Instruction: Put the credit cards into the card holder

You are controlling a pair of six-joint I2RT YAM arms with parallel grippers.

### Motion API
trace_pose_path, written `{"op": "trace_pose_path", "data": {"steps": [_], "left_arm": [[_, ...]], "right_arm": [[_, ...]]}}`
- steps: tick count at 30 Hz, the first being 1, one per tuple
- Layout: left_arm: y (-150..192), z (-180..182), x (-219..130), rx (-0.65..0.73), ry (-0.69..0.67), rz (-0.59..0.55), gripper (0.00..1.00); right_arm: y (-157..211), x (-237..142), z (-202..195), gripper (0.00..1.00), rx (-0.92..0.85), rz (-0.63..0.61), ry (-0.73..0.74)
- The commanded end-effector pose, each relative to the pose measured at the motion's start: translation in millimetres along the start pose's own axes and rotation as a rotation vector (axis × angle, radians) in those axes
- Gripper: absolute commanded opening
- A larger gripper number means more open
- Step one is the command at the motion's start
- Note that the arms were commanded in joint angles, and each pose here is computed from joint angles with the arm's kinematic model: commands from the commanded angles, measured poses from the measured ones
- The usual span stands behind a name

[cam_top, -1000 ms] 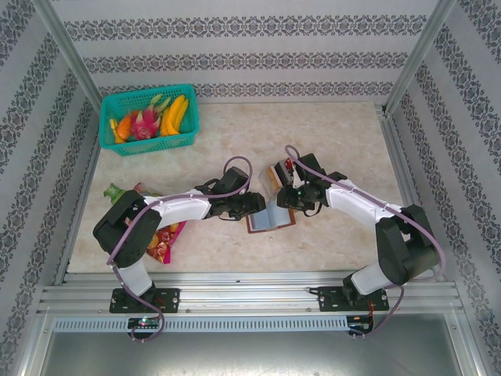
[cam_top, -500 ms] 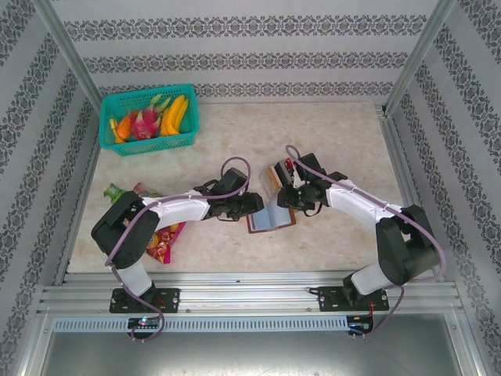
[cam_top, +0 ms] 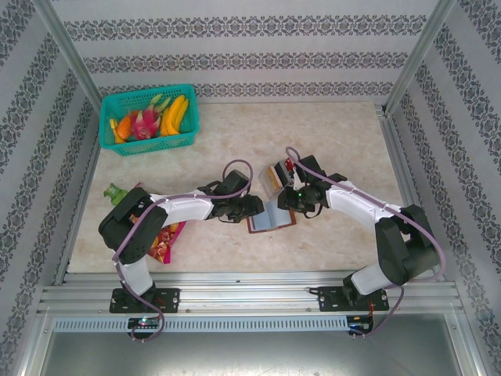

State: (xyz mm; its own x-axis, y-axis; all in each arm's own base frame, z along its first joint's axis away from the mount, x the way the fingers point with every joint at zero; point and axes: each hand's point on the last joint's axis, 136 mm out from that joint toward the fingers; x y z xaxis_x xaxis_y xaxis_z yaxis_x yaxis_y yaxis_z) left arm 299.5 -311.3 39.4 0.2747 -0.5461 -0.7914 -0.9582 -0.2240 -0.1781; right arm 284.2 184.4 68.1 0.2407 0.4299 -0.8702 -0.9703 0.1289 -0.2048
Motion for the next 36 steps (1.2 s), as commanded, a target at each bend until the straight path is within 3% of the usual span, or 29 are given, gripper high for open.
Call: {"op": "trace_pose_path", "data": {"steps": [1,7,11,17,22,29,36], "left_arm": [[-5.1,-18.2,-1.6,0.006,0.048,-0.019,0.5],[-4.9,-19.6,-4.9,0.014,0.042,-0.022,0.43],[-8.0,-16.5,-15.9,0.018,0.015,-0.055,0.46],[-25.9,-15.9,-34.5,0.038,-0.033,-0.117,0.49],[-51.9,-28.0,-27.8,0.0,0.009,-0.121,0.52],[-88.7,-43.8,-3.4,-0.053,0.044,-0.106,0.55],[-114.5,-47.0,12.8,-0.12,0.093,-0.124,0.55]], "right_arm": [[-0.2,-0.2,-1.3,0.34,0.014,-0.004,-0.009],[1.5,3.9,-2.4,0.33,0.022,0.009,-0.011],[-4.6,-2.3,-0.2,0.34,0.002,-0.017,-0.01],[-44.0,-33.0,5.8,0.33,-0.054,-0.134,0.009],[-78.3,-43.5,-2.3,0.32,-0.137,-0.19,0.151],[-114.7,-37.3,-8.7,0.34,-0.256,-0.168,0.31],[-126.6,-19.7,4.3,0.32,-0.325,-0.127,0.309]]}}
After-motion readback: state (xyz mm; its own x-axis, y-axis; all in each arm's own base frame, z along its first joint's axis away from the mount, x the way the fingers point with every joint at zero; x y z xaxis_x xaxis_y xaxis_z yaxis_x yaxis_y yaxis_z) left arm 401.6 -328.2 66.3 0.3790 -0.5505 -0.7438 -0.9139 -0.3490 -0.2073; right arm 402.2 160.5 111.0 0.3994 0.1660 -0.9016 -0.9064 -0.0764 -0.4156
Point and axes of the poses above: each hand's point on the last joint's axis, 136 mm out from that joint toward the fingers, its own x axis out along the fingers, its own z axis along the line the jaws close on, y = z × x, and after that the axes turned 2 degrees about x, right-handed
